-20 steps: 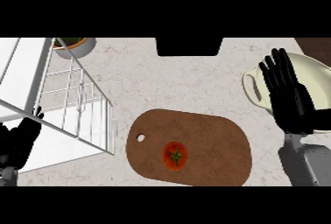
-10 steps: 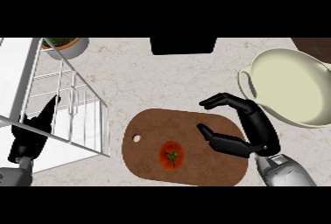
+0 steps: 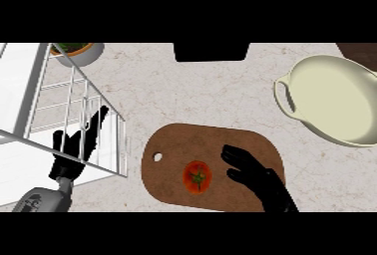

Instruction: Pick the tomato from the cutting board and place it in the pot

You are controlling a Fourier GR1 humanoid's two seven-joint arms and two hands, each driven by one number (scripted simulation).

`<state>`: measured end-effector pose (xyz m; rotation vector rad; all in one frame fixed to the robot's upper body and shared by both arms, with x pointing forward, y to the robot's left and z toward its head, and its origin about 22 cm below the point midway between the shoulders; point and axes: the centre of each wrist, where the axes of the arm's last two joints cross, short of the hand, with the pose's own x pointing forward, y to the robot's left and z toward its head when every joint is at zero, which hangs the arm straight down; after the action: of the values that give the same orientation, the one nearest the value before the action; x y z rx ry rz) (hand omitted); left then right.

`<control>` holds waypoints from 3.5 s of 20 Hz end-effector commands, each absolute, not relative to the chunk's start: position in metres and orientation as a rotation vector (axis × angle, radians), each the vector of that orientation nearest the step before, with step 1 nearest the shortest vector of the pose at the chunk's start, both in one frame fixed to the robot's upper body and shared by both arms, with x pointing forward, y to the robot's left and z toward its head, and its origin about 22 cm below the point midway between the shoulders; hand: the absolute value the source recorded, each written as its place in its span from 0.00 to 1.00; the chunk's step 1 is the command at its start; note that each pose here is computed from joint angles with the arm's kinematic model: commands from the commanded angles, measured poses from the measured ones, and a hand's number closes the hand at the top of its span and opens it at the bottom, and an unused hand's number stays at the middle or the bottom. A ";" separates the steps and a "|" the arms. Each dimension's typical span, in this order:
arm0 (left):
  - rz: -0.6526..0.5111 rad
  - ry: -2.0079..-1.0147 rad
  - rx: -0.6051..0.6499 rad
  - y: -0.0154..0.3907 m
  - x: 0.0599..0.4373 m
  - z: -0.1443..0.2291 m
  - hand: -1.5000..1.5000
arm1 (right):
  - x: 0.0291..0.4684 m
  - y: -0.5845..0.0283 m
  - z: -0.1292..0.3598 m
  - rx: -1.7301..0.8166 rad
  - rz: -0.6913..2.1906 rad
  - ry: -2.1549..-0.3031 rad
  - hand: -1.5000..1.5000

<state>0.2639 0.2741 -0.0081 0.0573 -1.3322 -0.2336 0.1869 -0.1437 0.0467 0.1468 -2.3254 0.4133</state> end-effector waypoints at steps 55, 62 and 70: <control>-0.266 -1.277 -0.054 0.234 0.253 -0.023 0.50 | 0.263 -0.136 -0.081 0.479 0.662 -1.560 0.00; -0.288 -1.293 -0.067 0.241 0.258 -0.015 0.50 | 0.258 -0.122 -0.113 0.454 0.762 -1.645 1.00; -0.270 -1.283 -0.066 0.218 0.257 -0.023 0.50 | 0.275 -0.218 -0.114 0.505 0.644 -1.696 1.00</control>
<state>0.2621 0.2444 -0.0068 -0.0117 -1.3342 -0.2792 0.2696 -0.1376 -0.1024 0.5228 -1.7483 0.6827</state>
